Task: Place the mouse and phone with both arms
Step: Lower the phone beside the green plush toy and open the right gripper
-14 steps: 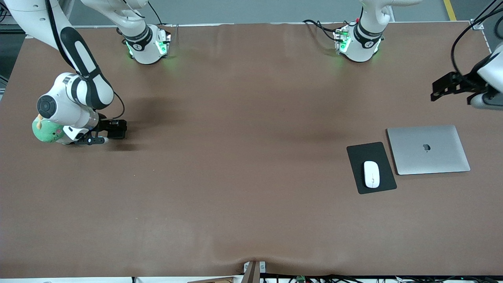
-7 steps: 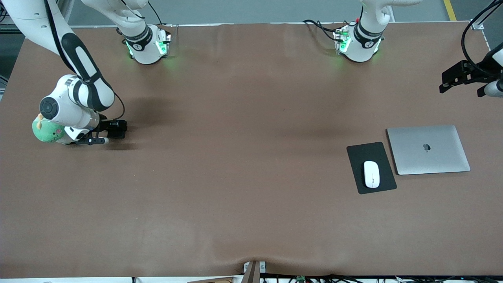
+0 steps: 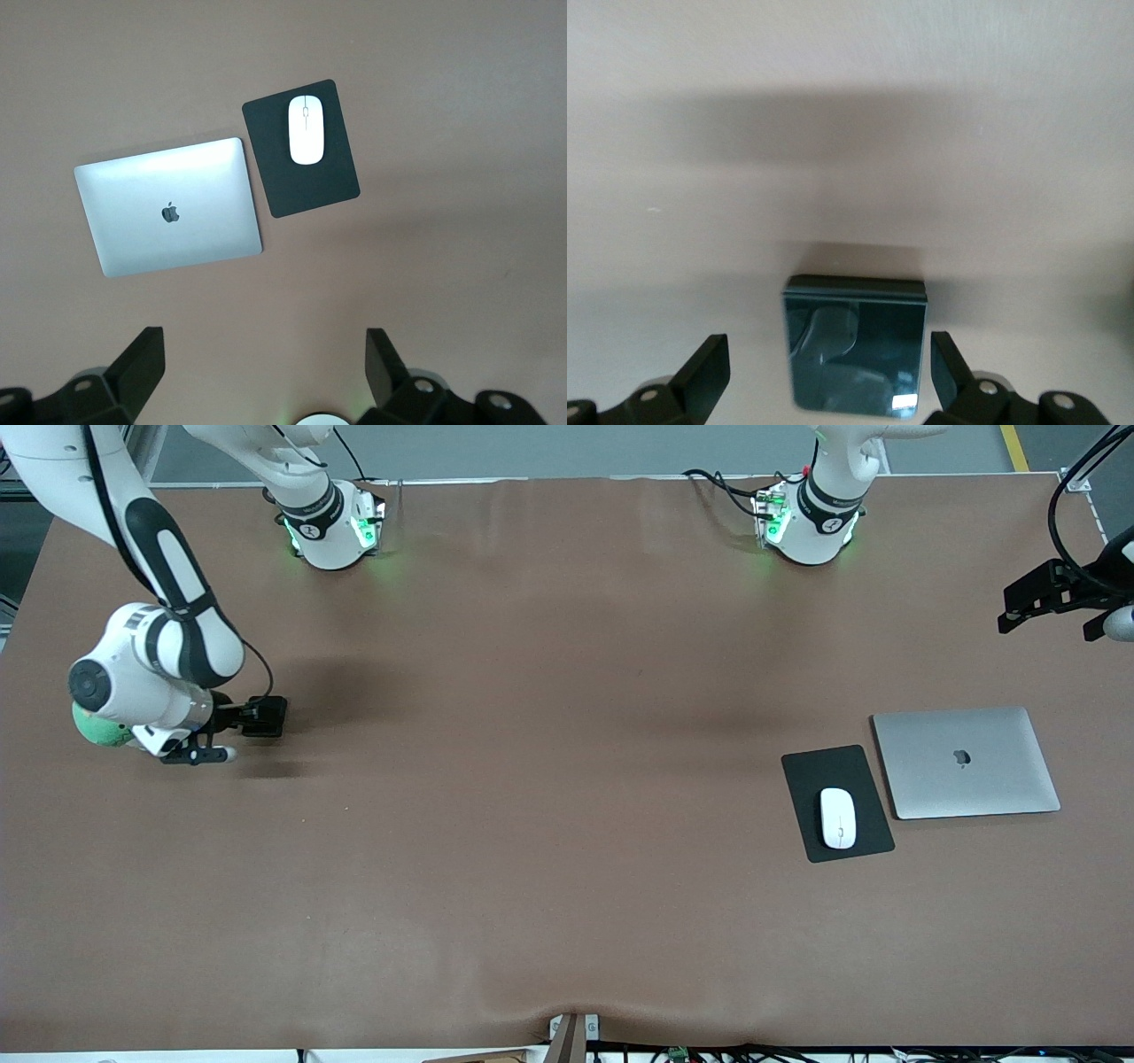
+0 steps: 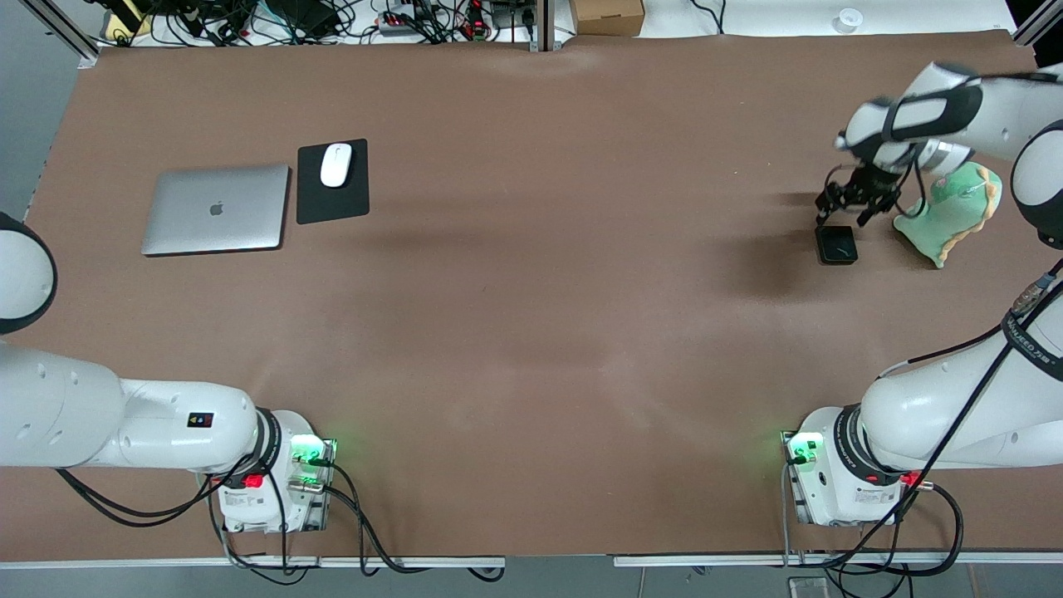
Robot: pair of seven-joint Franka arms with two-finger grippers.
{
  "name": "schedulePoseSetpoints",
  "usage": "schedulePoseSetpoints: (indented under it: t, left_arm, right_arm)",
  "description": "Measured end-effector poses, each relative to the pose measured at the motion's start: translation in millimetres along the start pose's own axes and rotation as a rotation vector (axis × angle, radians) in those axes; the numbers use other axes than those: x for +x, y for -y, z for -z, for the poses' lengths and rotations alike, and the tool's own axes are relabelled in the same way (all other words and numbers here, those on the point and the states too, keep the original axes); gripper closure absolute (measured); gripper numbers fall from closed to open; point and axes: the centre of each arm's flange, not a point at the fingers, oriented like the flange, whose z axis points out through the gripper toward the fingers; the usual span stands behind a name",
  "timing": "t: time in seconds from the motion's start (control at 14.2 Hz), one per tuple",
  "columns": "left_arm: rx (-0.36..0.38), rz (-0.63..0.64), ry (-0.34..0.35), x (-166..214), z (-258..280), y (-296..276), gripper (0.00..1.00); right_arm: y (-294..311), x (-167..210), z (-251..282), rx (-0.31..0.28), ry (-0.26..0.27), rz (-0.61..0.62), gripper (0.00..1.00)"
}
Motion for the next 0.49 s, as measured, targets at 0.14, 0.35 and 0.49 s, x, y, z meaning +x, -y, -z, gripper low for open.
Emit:
schedulePoseSetpoints:
  t: [0.14, 0.35, 0.49]
  left_arm:
    - [0.000, -0.001, 0.000, 0.1, 0.0, -0.8, 0.00]
    - [0.000, 0.000, 0.000, 0.0, 0.0, -0.2, 0.00]
    - [0.000, 0.000, 0.000, 0.0, 0.0, 0.0, 0.00]
  right_arm:
    - [6.4, 17.9, 43.3, 0.011, 0.016, 0.019, 0.00]
    - [19.5, 34.6, 87.0, 0.008, 0.000, 0.049, 0.00]
    - [26.6, 41.5, 109.8, 0.005, -0.010, 0.064, 0.00]
